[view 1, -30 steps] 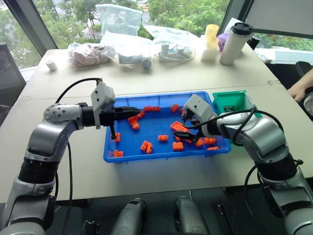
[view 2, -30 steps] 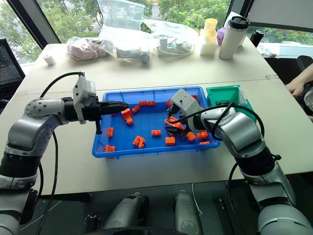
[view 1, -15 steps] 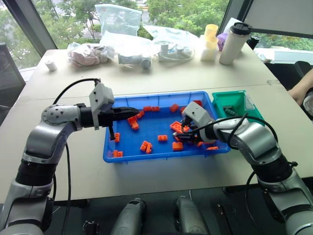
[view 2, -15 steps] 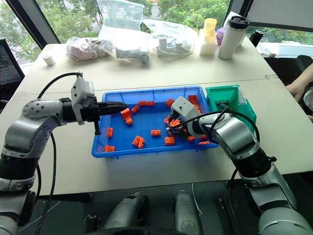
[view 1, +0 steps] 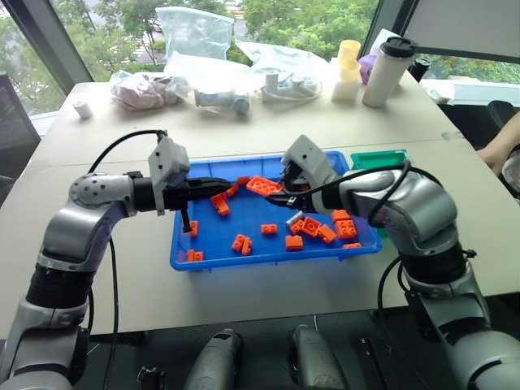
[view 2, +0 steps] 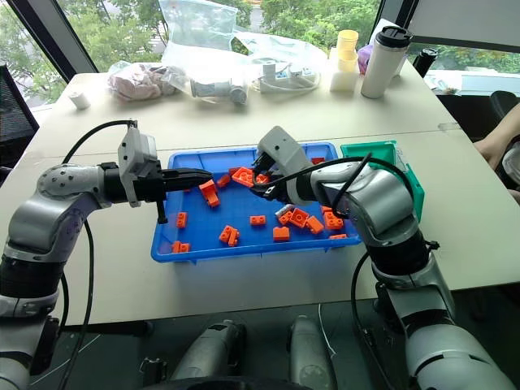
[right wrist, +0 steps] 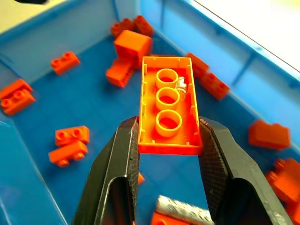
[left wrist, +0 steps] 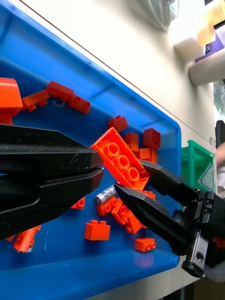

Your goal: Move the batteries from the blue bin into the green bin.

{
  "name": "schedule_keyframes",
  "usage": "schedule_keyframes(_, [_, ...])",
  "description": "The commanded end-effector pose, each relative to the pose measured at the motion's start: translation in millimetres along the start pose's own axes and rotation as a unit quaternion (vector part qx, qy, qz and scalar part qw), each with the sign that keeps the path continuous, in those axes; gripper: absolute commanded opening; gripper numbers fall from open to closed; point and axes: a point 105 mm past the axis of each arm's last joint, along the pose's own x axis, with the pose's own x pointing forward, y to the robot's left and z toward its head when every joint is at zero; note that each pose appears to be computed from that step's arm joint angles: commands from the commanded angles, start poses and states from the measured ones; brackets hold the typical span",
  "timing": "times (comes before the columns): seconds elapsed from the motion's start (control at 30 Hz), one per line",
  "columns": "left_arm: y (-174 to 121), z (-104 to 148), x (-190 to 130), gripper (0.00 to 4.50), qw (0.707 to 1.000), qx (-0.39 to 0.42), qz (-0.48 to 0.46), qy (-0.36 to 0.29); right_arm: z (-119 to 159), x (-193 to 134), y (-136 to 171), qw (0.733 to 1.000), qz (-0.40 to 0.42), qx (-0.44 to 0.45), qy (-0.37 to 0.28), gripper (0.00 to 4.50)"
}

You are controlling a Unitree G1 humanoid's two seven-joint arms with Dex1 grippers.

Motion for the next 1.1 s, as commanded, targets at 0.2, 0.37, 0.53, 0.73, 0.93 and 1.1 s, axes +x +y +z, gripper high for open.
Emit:
schedule_keyframes(0.2, [4,14,-3,0.00,0.999,0.026,0.016,-0.016,17,32,17,0.998,0.042,-0.033,-0.022,3.15])
schedule_keyframes(0.37, [2,13,-5,0.00,0.999,0.025,0.020,-0.016,3,7,-14,0.998,0.005,-0.063,0.010,4.42])
schedule_keyframes(0.53, [2,13,-4,0.00,0.999,0.024,0.021,-0.018,-31,-14,-45,0.995,-0.031,-0.057,0.076,4.42])
schedule_keyframes(0.73, [1,11,-1,0.00,0.999,0.024,0.019,-0.018,-44,-14,-41,0.995,-0.042,0.008,0.094,4.42])
schedule_keyframes(0.93, [0,10,-2,0.00,0.999,0.023,0.017,-0.016,-47,-14,-37,0.993,-0.061,0.040,0.095,4.42])
schedule_keyframes(1.1, [-1,10,-1,0.00,0.999,0.024,0.015,-0.016,-58,-13,-31,0.990,-0.068,0.052,0.115,4.42])
